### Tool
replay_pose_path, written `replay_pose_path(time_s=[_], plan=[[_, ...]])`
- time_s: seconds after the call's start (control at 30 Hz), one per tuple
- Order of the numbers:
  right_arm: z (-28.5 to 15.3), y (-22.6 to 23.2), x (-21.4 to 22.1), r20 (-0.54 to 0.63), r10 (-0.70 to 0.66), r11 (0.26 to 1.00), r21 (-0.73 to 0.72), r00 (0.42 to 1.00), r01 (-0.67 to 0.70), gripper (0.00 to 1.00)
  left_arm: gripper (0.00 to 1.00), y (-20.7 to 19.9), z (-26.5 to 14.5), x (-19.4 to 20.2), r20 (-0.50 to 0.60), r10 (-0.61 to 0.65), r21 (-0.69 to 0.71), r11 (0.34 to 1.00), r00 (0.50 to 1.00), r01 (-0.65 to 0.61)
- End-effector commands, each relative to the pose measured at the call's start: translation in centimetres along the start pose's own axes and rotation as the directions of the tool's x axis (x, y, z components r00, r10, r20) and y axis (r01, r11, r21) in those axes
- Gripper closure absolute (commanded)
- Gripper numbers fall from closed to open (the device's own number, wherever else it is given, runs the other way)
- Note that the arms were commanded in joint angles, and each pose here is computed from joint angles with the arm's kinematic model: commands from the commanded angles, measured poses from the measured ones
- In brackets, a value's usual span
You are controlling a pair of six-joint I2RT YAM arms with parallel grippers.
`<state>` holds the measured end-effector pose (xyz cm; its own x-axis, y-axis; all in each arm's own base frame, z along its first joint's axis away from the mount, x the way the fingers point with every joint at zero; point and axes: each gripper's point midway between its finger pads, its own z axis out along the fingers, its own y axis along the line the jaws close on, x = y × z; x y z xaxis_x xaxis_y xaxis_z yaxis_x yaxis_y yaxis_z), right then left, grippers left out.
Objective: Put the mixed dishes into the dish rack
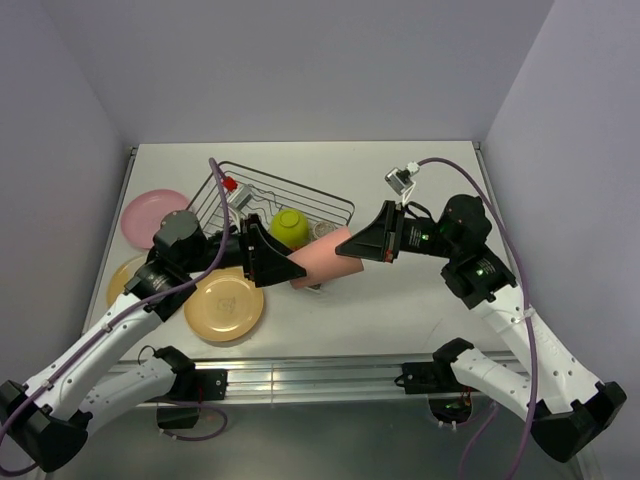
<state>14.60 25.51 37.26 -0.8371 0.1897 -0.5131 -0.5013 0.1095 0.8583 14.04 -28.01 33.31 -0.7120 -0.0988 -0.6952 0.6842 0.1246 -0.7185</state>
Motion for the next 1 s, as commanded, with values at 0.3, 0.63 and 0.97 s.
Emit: replay_pose_path(time_s=[0.3, 0.63, 0.97], plan=[[-0.2, 1.9, -1.6, 0.07, -0.046, 0.992, -0.112, 0.996, 0.053, 1.0, 0.12, -2.3, -0.6, -1.0, 0.062, 0.046, 0.084, 0.995, 0.997, -0.051], [-0.7, 2.5, -2.3, 0.119, -0.038, 0.991, -0.123, 0.992, 0.053, 1.0, 0.18, -2.5, -0.9, -1.6, 0.12, 0.073, 0.082, 0.993, 0.99, -0.083], [-0.4, 1.6, -2.1, 0.115, -0.006, 0.992, -0.128, 0.993, 0.021, 1.0, 0.2, -2.8, -1.0, -2.8, 0.174, 0.076, 0.065, 0.994, 0.982, -0.089]])
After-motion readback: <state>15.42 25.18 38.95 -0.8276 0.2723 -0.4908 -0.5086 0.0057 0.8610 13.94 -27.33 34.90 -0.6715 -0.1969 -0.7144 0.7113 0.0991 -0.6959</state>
